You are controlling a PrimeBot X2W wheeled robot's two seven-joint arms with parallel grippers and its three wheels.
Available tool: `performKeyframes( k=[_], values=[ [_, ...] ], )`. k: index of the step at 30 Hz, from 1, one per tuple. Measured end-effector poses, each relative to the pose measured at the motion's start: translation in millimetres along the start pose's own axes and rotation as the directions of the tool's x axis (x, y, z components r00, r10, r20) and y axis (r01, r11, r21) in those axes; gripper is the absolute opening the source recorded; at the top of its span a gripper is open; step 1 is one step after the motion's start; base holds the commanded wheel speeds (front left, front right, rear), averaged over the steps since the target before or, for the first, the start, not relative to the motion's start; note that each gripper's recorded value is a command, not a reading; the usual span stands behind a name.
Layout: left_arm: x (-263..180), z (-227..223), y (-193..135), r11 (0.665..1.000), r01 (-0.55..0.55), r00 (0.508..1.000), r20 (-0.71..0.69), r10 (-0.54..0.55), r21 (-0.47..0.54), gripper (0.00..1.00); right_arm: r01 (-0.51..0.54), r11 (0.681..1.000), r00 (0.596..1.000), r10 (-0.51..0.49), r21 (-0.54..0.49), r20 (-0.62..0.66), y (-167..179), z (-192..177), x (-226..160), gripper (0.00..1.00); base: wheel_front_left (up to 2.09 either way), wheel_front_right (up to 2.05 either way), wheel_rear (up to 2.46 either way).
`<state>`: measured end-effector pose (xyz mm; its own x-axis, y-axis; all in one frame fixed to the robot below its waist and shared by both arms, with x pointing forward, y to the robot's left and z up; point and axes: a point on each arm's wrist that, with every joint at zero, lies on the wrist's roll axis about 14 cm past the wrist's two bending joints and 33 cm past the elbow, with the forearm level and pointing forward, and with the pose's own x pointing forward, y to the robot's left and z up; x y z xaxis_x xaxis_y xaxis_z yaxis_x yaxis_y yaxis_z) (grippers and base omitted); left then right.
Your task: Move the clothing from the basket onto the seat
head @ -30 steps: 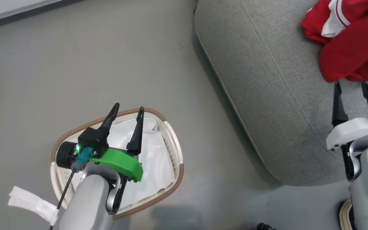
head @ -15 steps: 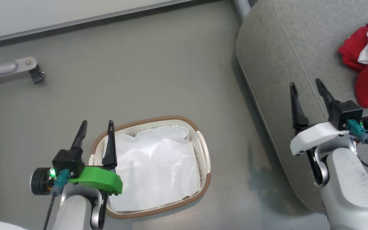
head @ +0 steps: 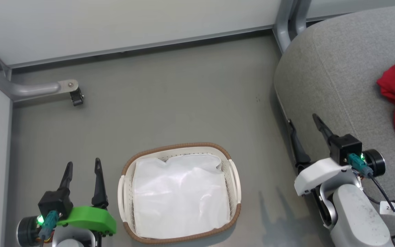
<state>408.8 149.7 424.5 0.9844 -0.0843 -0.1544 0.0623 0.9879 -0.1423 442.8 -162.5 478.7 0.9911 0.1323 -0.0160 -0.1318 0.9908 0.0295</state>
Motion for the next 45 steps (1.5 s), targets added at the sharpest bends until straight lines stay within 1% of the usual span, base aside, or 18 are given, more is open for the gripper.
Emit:
performKeyframes(
  k=[12, 16, 17, 23, 29, 36, 42, 45],
  values=[
    [-47.4, 1.2, 12.8, 0.998, -0.035, 0.999, 0.009, 0.035, -0.046, 1.00, 0.010, 1.000, 1.000, -0.010, 0.028, -0.005, 6.7, -1.0, -43.5, 1.00, 0.00, 0.00, 0.00],
    [-54.2, 3.7, 12.4, 0.997, -0.035, 0.999, 0.020, 0.037, -0.071, 1.00, 0.010, 0.999, 1.000, -0.010, 0.032, -0.001, 8.3, 0.0, -51.1, 1.00, 0.00, 0.00, 0.00],
    [-54.8, 3.7, 11.8, 0.997, -0.033, 0.999, 0.020, 0.034, -0.074, 0.00, 0.009, 0.999, 1.000, -0.009, 0.035, -0.003, 9.1, -0.5, -52.1, 0.00, 0.00, 0.00, 0.00],
    [-58.7, -13.2, 10.6, 0.995, -0.042, 0.999, -0.038, 0.039, -0.089, 0.00, 0.021, 0.998, 0.996, -0.015, 0.062, -0.088, 11.5, -27.6, -64.9, 0.00, 0.00, 0.00, 0.00],
    [-59.3, -14.7, 16.7, 0.978, -0.079, 0.996, -0.058, 0.068, -0.193, 0.00, 0.071, 0.982, 0.994, -0.054, 0.173, -0.096, 3.5, -26.6, -64.4, 0.00, 0.00, 0.00, 0.00],
    [-58.3, -10.8, 21.7, 0.945, -0.106, 0.994, -0.058, 0.092, -0.309, 0.00, 0.109, 0.948, 0.992, -0.086, 0.298, -0.087, -2.6, -21.1, -62.6, 0.00, 0.00, 0.00, 0.00],
    [-57.1, -7.6, 24.7, 0.910, -0.120, 0.993, -0.061, 0.104, -0.396, 0.00, 0.132, 0.909, 0.991, -0.107, 0.396, -0.085, -6.9, -17.2, -61.5, 0.00, 0.00, 0.00, 0.00],
    [-55.6, -5.1, 25.7, 0.888, -0.124, 0.992, -0.060, 0.108, -0.442, 0.00, 0.146, 0.884, 0.989, -0.119, 0.444, -0.088, -9.6, -17.0, -62.3, 0.00, 0.00, 0.00, 0.00]
  ],
)
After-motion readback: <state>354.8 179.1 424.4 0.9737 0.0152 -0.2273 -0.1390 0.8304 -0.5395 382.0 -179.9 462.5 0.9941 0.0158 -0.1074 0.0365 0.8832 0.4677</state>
